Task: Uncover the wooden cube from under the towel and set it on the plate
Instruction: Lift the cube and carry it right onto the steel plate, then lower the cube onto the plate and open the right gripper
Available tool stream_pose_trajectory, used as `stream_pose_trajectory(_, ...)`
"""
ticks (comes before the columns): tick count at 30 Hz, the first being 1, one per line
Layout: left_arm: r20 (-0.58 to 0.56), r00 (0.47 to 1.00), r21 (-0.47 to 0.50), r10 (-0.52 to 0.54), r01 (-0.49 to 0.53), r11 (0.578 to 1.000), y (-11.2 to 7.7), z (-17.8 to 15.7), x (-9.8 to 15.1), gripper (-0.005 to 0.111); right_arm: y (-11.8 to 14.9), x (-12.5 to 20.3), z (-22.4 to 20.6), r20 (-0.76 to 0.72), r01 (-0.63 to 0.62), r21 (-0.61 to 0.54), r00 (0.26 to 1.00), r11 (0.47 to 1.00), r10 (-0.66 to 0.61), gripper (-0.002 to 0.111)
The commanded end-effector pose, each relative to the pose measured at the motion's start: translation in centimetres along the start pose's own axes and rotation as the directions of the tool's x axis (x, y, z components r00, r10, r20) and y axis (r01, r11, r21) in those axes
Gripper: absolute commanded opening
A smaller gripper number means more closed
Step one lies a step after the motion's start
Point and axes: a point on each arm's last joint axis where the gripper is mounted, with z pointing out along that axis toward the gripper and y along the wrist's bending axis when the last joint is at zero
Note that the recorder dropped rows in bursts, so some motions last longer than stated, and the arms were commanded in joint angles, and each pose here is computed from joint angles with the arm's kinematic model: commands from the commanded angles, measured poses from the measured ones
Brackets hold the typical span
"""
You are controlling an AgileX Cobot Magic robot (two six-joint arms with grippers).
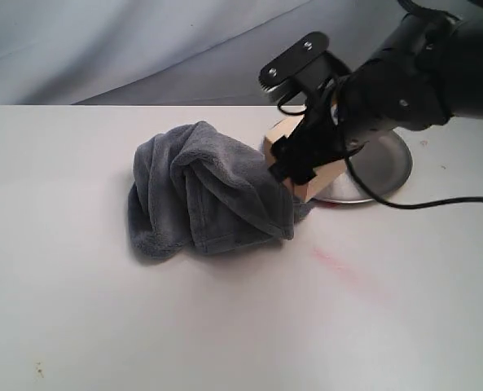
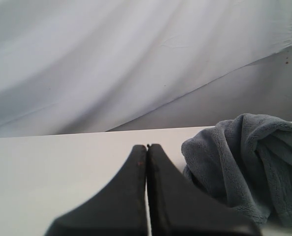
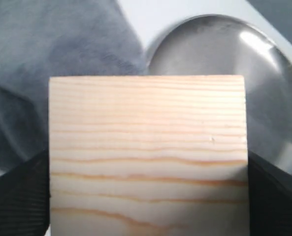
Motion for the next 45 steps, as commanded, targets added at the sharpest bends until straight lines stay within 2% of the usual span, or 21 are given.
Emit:
stream_pose_trajectory(1,0.011,1.0,-0.003,-0.005,0.005,1.0,0.0,0.0,0.0,0.0,-4.1,-0.6,-0.2,0.16,-0.144,0.039,0.978,0.989,0.136,0.04)
stream_pose_trajectory(4,0.011,1.0,-0.003,-0.005,0.005,1.0,0.0,0.0,0.0,0.0,-6.1,-0.5,0.1,0.219,-0.206,0.051,0.957,0.977,0.19,0.04)
stream_pose_trajectory(9,0.011,1.0,-0.003,-0.005,0.005,1.0,0.0,0.0,0.0,0.0,-7.1,-0.6,1.6,0.239,-0.235,0.052,0.947,0.971,0.216,0.04)
stream_pose_trajectory(21,0.011,1.0,-0.003,-0.005,0.005,1.0,0.0,0.0,0.0,0.0,-8.3,-3.3,9.5,0.071,-0.275,0.099,0.961,0.956,0.269,0.04)
stream_pose_trajectory(30,0.011,1.0,-0.003,-0.005,0.005,1.0,0.0,0.0,0.0,0.0,-10.1,-1.7,12.7,0.005,-0.478,0.06,0.878,0.876,0.478,0.04)
stream_pose_trajectory(45,0.011,1.0,-0.003,-0.005,0.005,1.0,0.0,0.0,0.0,0.0,-10.1,0.0,14.2,-0.092,-0.434,0.087,0.893,0.897,0.441,0.04)
